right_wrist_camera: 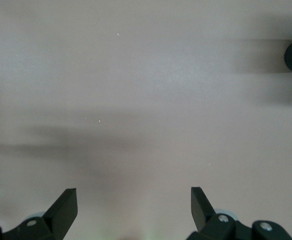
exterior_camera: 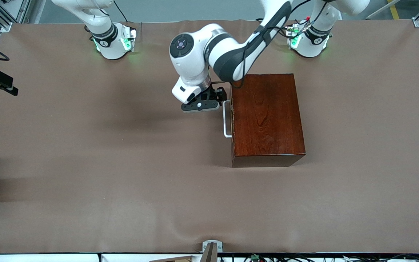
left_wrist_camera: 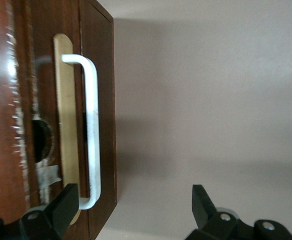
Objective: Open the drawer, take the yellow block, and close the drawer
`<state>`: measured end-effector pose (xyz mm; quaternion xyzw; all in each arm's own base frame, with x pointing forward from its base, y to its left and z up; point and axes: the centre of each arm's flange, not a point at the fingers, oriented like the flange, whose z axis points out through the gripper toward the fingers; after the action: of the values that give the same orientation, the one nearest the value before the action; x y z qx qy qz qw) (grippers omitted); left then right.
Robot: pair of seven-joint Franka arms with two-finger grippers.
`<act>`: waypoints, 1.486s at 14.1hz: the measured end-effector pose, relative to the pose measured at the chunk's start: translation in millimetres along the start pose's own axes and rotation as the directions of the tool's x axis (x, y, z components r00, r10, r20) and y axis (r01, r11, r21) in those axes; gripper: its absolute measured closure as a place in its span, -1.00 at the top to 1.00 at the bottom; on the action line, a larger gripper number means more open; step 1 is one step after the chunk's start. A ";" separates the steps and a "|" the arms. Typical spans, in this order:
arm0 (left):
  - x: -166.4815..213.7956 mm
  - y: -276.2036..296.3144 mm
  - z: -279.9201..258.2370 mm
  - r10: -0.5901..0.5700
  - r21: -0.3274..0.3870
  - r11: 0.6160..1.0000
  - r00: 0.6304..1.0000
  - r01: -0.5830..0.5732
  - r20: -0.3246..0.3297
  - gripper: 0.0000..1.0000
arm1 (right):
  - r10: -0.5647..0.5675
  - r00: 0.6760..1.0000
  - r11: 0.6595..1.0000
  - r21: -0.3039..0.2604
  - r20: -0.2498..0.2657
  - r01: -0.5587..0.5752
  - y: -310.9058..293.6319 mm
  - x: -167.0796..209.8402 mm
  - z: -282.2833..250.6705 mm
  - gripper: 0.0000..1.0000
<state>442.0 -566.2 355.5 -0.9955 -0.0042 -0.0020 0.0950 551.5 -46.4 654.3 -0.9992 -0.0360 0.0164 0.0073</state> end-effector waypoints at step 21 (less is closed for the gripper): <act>11.0 5.3 77.9 0.142 0.126 0.982 0.990 -0.143 0.015 1.00 | -0.017 0.999 1.000 0.008 0.049 0.017 -4.0 6.9 17.0 1.00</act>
<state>453.3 -556.6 278.1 -0.9851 0.0666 0.0081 0.1582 557.5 -41.7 637.2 -0.9981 -0.0445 0.0408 0.0102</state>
